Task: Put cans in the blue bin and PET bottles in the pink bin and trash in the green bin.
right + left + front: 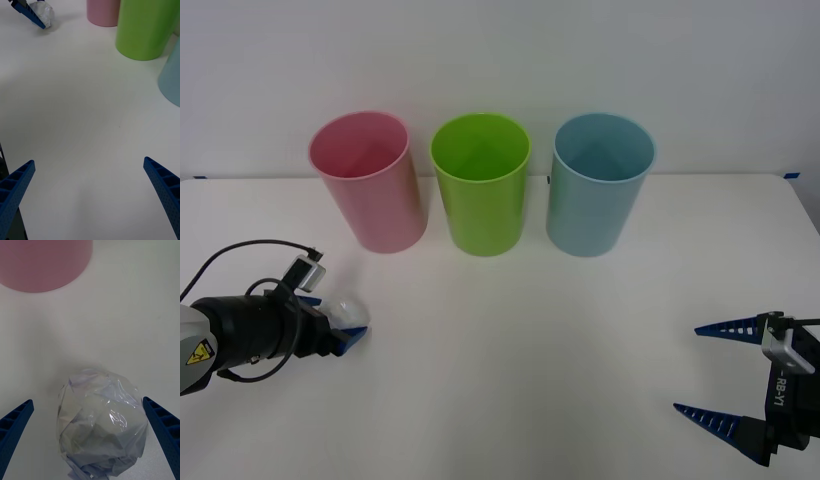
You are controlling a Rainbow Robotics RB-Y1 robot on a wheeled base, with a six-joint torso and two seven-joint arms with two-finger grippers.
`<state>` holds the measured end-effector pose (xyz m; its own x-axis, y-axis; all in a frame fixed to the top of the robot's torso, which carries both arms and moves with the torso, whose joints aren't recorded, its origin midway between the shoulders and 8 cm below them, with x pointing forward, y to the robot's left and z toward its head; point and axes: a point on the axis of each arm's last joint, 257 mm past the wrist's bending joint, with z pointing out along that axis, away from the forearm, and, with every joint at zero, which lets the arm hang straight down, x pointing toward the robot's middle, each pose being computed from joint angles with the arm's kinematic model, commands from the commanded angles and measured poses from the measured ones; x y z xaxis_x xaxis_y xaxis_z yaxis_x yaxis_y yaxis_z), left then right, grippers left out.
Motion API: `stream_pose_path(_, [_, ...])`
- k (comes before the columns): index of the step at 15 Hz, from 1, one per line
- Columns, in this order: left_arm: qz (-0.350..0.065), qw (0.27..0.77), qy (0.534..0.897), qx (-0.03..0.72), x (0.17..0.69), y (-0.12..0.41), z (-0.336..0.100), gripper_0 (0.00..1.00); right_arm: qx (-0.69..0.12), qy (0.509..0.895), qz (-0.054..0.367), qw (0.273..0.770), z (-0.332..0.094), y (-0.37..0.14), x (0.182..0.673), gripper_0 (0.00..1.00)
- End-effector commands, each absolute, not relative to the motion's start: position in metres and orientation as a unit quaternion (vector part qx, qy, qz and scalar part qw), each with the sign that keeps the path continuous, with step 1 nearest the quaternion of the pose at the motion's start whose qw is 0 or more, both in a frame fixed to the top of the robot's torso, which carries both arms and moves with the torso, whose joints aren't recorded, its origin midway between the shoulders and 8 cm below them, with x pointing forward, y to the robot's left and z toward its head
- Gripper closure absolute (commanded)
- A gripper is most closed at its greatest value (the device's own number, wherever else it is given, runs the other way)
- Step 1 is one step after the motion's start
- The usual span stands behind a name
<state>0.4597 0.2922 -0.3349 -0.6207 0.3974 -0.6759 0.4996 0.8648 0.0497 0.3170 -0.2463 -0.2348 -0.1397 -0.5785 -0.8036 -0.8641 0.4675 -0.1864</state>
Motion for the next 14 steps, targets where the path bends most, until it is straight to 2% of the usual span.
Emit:
stream_pose_path(1, [-0.072, 0.352, 0.899, 0.249, 0.4578, 0.2924, -0.3367, 0.0, -0.489, 0.737, 0.164, 0.437, -0.2348, -0.2463, 0.317, 0.0])
stream_pose_path(8, [-0.076, 0.351, 0.9, 0.246, 0.4567, 0.2917, -0.3373, 0.0, -0.489, 0.737, 0.164, 0.437, -0.2348, -0.2463, 0.317, 0.0])
stream_pose_path(9, [-0.076, 0.351, 0.9, 0.247, 0.4568, 0.2903, -0.3377, 0.13, -0.489, 0.737, 0.164, 0.437, -0.2348, -0.2463, 0.317, 0.0])
stream_pose_path(10, [-0.077, 0.352, 0.899, 0.247, 0.457, 0.2895, -0.3376, 0.4, -0.489, 0.737, 0.164, 0.437, -0.2348, -0.2463, 0.317, 0.0])
stream_pose_path(11, [-0.078, 0.351, 0.9, 0.246, 0.456, 0.2896, -0.3385, 0.73, -0.489, 0.737, 0.164, 0.437, -0.2348, -0.2463, 0.317, 0.0])
stream_pose_path(12, [-0.077, 0.351, 0.9, 0.247, 0.4559, 0.2895, -0.3388, 0.95, -0.489, 0.737, 0.164, 0.437, -0.2348, -0.2463, 0.317, 0.0])
stream_pose_path(14, [-0.078, 0.351, 0.9, 0.247, 0.4557, 0.2893, -0.3386, 1.0, -0.489, 0.737, 0.164, 0.437, -0.2348, -0.2463, 0.317, 0.0])
